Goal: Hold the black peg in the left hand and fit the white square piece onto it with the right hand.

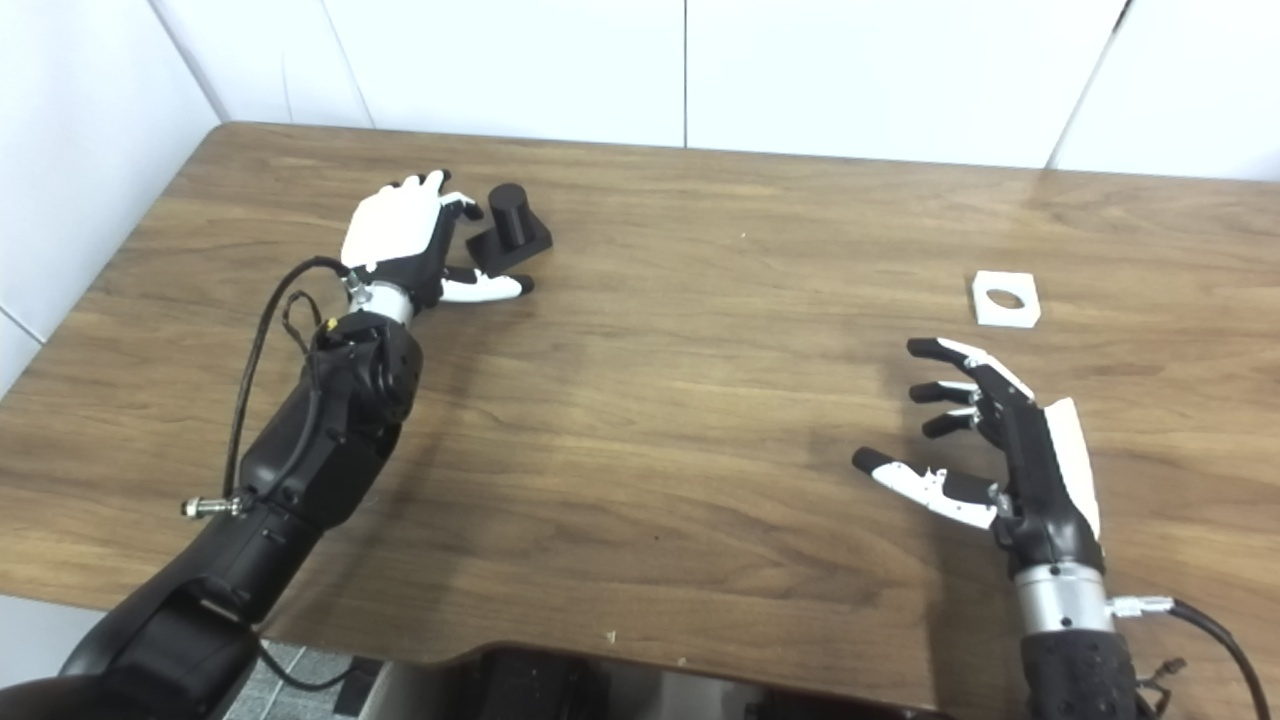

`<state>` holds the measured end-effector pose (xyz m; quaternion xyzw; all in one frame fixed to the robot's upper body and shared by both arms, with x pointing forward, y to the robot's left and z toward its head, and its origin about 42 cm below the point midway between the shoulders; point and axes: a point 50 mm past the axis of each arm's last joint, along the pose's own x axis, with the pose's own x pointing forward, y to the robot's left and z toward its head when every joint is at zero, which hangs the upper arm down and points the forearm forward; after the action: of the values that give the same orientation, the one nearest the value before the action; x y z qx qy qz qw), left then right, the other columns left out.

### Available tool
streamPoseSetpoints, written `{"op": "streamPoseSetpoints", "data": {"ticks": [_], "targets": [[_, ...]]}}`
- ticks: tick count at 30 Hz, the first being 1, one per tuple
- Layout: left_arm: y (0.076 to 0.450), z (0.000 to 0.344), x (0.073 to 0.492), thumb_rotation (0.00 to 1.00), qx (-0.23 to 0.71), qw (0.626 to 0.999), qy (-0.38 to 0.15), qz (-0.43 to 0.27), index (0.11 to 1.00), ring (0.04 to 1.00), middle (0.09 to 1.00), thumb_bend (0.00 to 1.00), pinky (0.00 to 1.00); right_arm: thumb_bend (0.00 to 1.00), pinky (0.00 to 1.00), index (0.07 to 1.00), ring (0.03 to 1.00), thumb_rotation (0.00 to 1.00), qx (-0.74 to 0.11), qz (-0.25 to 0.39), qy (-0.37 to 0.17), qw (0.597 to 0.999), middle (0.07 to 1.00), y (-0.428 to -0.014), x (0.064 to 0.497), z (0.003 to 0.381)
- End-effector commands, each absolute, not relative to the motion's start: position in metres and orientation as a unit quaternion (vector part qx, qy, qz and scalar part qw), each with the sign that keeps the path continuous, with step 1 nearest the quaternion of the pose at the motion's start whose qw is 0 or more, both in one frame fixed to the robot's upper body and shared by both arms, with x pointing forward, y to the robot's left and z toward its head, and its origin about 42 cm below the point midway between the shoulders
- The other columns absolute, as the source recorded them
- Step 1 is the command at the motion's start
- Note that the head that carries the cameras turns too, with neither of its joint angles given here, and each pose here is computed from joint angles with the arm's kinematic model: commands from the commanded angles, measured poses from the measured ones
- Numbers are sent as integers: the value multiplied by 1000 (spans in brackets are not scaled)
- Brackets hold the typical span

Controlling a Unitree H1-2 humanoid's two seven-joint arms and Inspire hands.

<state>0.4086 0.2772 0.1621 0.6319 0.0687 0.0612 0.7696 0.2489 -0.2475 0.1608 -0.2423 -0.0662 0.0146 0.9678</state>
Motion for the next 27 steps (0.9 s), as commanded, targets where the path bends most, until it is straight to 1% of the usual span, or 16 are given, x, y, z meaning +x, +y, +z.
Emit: {"op": "streamPoseSetpoints", "data": {"ticks": [1,5,7,9,10,11,13,19,22,24,27], "targets": [[284,187,425,579,638,764,29,93,748,1000,991,891,1000,677,516,744,669,10,-236,8,-103,966,818,-245,250,177],[287,184,427,569,637,765,40,84,711,1000,993,865,1000,676,516,745,668,16,-237,7,-105,966,816,-245,249,177],[288,182,427,543,635,768,40,79,690,1000,993,843,1000,672,510,742,666,27,-239,6,-105,965,816,-245,249,177],[289,180,427,493,631,771,39,77,655,1000,981,812,1000,639,500,744,666,26,-245,6,-105,964,818,-244,249,177],[289,179,428,483,628,773,41,75,648,1000,979,806,1000,632,498,744,666,27,-245,6,-105,964,819,-244,249,176],[289,178,428,459,627,774,41,74,628,999,973,780,1000,617,499,745,669,34,-245,6,-105,964,820,-244,249,176],[290,176,428,437,621,779,43,71,603,991,963,754,1000,603,499,745,670,31,-245,6,-105,964,821,-244,248,175],[290,172,429,386,610,788,41,66,553,961,922,716,1000,596,499,745,667,43,-242,3,-101,965,824,-244,245,174],[290,170,430,372,608,791,36,62,536,944,907,699,996,596,495,745,661,31,-239,2,-101,966,821,-244,243,173],[289,168,430,359,604,794,34,59,529,933,897,689,980,594,501,743,662,42,-239,2,-101,966,820,-245,243,173],[288,166,430,358,601,796,36,56,538,930,891,684,969,588,499,741,658,42,-238,1,-103,966,819,-245,242,173]]}}
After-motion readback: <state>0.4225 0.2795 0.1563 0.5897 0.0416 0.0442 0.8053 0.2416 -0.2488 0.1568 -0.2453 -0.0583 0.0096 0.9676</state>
